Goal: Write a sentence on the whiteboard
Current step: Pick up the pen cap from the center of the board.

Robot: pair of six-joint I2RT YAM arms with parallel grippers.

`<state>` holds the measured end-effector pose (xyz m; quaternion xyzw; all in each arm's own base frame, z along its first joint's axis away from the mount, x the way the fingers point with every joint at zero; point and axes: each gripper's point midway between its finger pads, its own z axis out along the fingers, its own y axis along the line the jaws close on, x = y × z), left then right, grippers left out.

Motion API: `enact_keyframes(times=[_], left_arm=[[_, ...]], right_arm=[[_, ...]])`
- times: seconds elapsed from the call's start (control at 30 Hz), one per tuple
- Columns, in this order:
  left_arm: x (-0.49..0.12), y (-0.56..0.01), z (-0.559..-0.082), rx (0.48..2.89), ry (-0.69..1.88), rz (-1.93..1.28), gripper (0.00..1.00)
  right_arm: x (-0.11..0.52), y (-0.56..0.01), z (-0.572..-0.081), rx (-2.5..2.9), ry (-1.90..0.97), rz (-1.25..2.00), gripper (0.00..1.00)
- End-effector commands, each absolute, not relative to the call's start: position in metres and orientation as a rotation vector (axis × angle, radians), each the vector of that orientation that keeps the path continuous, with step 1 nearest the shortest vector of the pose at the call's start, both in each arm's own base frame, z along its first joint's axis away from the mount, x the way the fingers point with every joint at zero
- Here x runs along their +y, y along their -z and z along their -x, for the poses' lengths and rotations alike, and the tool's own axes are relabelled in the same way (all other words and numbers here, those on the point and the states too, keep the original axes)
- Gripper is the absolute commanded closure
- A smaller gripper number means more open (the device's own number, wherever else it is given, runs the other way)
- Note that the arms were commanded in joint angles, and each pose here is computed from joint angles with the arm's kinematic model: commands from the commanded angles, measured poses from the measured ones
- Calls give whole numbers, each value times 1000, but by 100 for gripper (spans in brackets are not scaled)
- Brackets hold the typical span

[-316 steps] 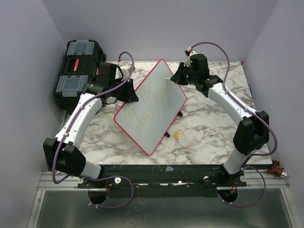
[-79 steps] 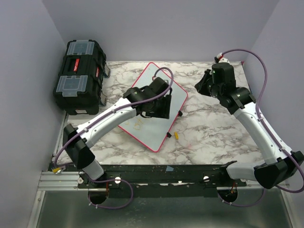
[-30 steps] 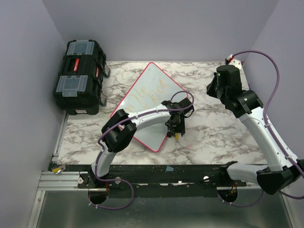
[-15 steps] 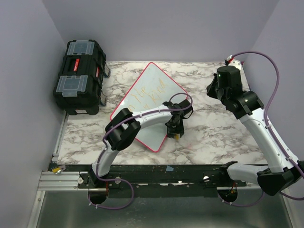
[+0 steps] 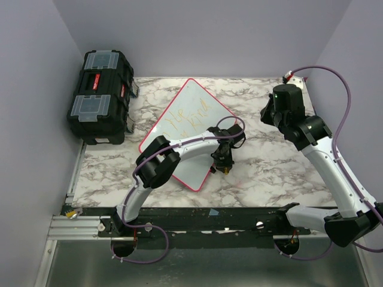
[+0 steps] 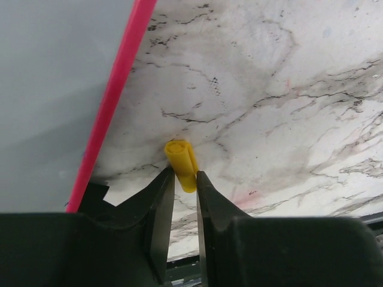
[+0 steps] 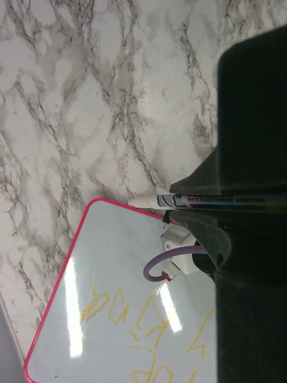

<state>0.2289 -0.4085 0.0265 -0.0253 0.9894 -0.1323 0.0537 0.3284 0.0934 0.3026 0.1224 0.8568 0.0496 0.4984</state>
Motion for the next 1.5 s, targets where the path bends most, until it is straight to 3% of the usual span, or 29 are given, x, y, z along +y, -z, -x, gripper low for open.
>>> enact_keyframes(times=[0.0,0.13,0.6,0.87,1.03,1.47], left_arm=[[-410,-11,-220,3045,358,-9,82],[-412,-11,-220,3042,375,-63,100],[-413,-57,-235,2883,455,-372,100],[-412,-99,-232,2749,659,-510,100],[-398,-119,-236,2683,620,-560,100],[-362,-218,-259,2252,684,-741,100]], right_arm=[[92,-303,-323,2065,-123,-291,99],[91,-303,-321,2066,-122,-293,99],[83,-322,-318,2028,-105,-319,99],[79,-339,-314,1992,-116,-359,99],[77,-352,-312,1963,-129,-372,99],[78,-381,-303,1896,-209,-392,99]])
